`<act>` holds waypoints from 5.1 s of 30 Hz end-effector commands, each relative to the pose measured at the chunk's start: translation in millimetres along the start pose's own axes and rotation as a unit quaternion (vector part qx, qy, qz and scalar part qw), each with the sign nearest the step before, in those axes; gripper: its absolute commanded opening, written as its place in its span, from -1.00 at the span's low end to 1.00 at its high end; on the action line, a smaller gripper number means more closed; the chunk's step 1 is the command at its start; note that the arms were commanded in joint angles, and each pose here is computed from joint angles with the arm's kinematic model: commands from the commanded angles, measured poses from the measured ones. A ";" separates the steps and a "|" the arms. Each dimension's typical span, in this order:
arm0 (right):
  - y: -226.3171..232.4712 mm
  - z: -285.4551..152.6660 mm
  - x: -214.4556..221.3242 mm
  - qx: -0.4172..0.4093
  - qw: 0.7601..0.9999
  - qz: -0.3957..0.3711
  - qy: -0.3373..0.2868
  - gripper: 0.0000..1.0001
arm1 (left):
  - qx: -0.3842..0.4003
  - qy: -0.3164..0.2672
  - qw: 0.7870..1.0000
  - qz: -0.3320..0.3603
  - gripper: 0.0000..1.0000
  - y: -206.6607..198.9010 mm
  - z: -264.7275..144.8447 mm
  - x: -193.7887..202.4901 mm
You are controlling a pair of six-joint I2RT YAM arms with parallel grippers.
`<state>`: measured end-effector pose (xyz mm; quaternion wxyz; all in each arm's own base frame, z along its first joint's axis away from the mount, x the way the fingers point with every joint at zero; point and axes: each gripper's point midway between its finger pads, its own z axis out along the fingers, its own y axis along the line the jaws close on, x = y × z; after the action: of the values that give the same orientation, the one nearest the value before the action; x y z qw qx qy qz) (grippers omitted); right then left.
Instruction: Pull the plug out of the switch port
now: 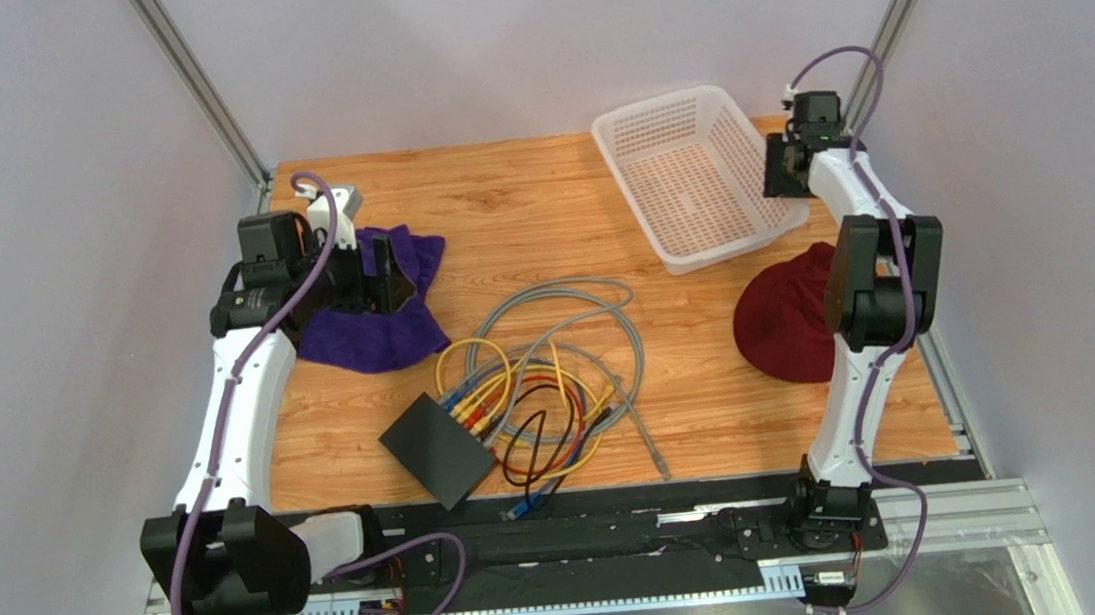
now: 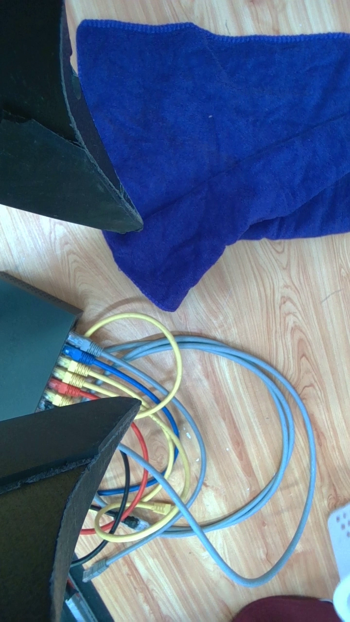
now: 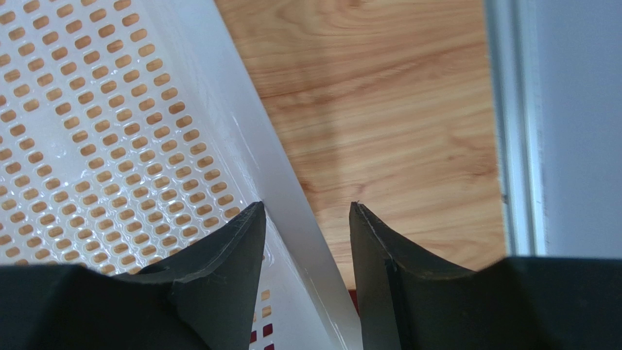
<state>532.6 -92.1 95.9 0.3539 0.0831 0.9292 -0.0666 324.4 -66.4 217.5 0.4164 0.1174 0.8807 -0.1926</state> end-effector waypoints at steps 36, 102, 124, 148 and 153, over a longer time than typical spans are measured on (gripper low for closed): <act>167.9 -233.7 78.1 -0.274 0.943 -0.167 -0.091 0.68 | -0.140 0.328 0.933 -0.052 -1.00 162.7 137.6 75.6; 235.6 -278.1 79.4 -0.344 0.892 -0.281 -0.085 1.00 | 0.259 0.189 0.745 0.585 0.35 -28.3 -2.8 236.6; 209.0 -260.4 70.3 -0.304 0.910 -0.270 -0.085 1.00 | 0.151 0.172 0.847 0.480 0.25 -22.2 107.2 113.8; 218.3 -268.1 72.8 -0.333 0.906 -0.251 -0.076 1.00 | 0.340 0.196 0.663 0.637 0.55 -52.8 -1.2 230.7; 212.6 -272.3 72.9 -0.326 0.906 -0.258 -0.082 1.00 | 0.326 0.190 0.642 0.667 0.55 -48.7 28.7 243.3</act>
<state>344.6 173.4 208.0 0.3668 -0.2857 0.8738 0.1426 157.7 -99.2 37.7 0.1651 0.8081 0.5482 -0.1384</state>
